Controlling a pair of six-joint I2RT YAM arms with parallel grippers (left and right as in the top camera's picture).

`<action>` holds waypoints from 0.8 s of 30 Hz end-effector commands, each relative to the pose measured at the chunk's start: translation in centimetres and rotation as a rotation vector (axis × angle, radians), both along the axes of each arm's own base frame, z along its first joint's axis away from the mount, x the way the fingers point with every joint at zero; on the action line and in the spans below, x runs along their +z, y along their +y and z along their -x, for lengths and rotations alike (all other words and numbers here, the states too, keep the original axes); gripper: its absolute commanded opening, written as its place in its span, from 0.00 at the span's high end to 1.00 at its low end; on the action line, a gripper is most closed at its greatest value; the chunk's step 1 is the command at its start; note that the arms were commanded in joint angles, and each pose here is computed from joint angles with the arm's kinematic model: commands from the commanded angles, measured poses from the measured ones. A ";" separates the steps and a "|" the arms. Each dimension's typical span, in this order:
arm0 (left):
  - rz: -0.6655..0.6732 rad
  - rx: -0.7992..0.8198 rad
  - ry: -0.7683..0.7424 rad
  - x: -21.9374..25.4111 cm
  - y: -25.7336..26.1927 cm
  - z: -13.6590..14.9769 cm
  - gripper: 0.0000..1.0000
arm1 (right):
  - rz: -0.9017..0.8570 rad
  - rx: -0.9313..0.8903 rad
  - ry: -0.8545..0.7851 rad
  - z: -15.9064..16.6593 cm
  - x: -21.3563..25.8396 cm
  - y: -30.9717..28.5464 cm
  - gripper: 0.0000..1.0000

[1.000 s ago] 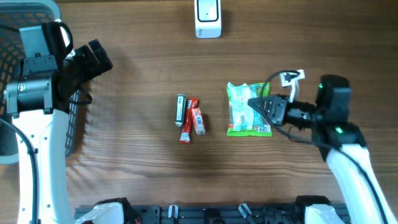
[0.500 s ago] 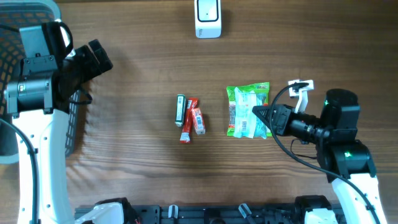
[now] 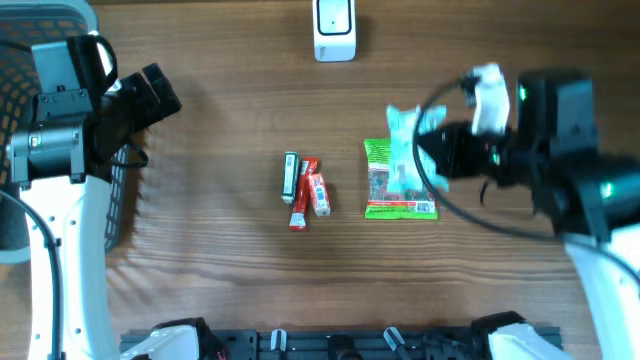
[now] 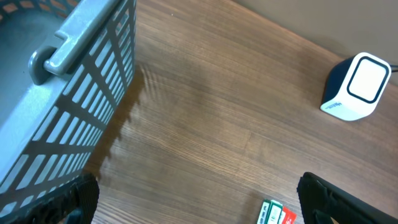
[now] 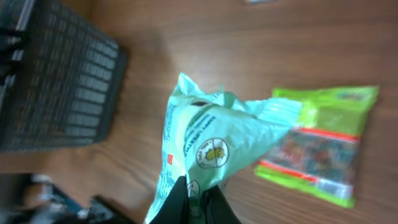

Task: Scan the item barcode
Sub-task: 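Raise the held pack upward toward the white scanner, then hold the mint-green pack under the white scanner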

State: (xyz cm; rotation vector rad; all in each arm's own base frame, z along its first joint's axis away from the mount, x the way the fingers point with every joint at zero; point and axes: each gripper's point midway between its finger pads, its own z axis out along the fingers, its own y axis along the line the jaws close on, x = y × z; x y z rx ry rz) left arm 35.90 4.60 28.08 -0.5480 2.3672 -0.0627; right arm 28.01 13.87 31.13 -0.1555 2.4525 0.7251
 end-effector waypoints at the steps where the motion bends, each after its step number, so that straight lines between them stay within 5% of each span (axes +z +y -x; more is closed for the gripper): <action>1: -0.020 -0.007 -0.017 0.7 0.2 0.0 0.00 | 0.185 0.022 -0.147 -4.1 3.2 -0.2 0.96; 10: -0.020 -0.007 -0.017 0.7 0.2 0.0 0.00 | 0.714 0.020 -0.571 -13.5 8.0 3.8 0.96; 16: -0.020 -0.007 -0.017 0.7 0.2 0.0 0.00 | 1.148 0.338 -0.781 -19.1 4.3 10.4 0.96; 24: -0.020 -0.007 -0.017 0.7 0.2 0.0 0.00 | 1.627 0.376 -0.923 -28.3 -1.6 14.2 0.96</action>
